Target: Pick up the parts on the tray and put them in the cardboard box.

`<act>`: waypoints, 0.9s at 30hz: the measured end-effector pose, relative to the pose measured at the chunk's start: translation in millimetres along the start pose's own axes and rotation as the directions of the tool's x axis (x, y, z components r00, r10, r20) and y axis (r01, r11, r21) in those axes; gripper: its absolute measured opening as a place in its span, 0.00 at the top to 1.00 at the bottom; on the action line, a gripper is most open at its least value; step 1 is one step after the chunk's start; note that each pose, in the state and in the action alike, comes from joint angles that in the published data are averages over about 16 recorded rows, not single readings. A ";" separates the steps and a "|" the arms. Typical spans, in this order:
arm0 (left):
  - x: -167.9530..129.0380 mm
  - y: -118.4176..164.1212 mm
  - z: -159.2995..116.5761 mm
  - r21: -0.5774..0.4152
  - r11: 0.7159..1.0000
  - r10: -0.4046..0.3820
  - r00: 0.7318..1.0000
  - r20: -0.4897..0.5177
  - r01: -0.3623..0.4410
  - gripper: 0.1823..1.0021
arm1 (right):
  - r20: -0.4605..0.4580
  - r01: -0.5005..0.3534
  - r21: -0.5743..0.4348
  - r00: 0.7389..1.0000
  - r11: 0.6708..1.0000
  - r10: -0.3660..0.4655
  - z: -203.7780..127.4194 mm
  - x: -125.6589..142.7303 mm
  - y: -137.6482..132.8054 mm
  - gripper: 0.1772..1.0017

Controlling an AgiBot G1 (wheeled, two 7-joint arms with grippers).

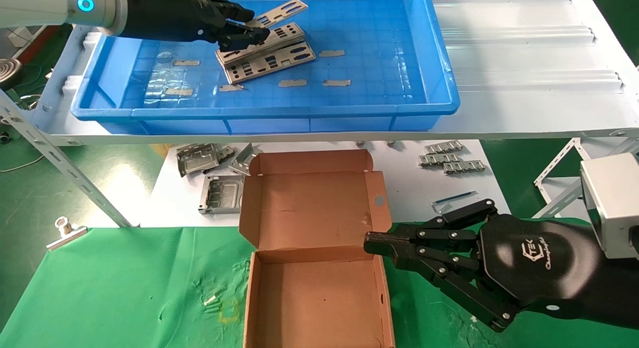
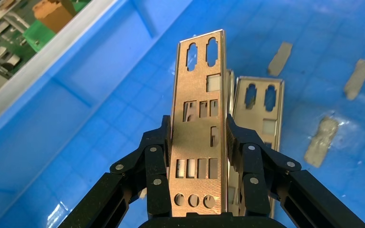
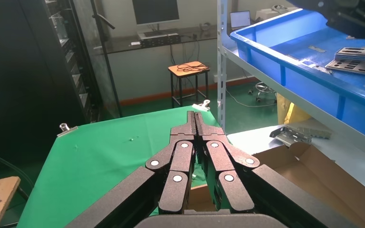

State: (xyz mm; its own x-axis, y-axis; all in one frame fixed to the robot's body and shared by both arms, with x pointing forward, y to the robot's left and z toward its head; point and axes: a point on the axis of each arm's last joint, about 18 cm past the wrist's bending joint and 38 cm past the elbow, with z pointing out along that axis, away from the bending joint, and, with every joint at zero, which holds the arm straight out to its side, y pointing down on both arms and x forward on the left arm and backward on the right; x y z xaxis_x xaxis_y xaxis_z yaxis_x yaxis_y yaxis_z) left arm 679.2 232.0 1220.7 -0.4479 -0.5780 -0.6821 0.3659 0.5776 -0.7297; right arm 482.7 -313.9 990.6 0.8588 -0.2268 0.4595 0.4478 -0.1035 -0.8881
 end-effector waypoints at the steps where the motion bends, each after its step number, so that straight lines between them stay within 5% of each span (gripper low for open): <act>1: 0.4 -1.9 -2.3 0.008 1.000 0.001 1.000 -0.009 -0.001 0.70 | 0.000 0.000 0.000 1.000 1.000 0.000 0.0 0.0 0.0 0.98; 14: 32.4 -13.7 -53.4 0.175 0.983 0.096 0.956 -0.278 -0.048 0.71 | 0.000 0.000 0.000 1.000 1.000 0.000 0.0 0.0 0.0 0.98; 27: 65.9 21.3 -85.6 0.248 0.961 0.219 0.889 -0.403 -0.124 0.71 | 0.000 0.000 0.000 1.000 1.000 0.000 0.0 0.0 0.0 0.98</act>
State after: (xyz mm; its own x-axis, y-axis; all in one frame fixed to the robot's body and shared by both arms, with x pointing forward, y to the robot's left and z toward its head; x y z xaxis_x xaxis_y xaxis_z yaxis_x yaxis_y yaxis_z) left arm 587.6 255.5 1164.3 -0.6463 -0.1549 -0.7472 0.6100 0.4836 -0.6278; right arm 482.7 -313.9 990.6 0.8588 -0.2268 0.4595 0.4478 -0.1035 -0.8881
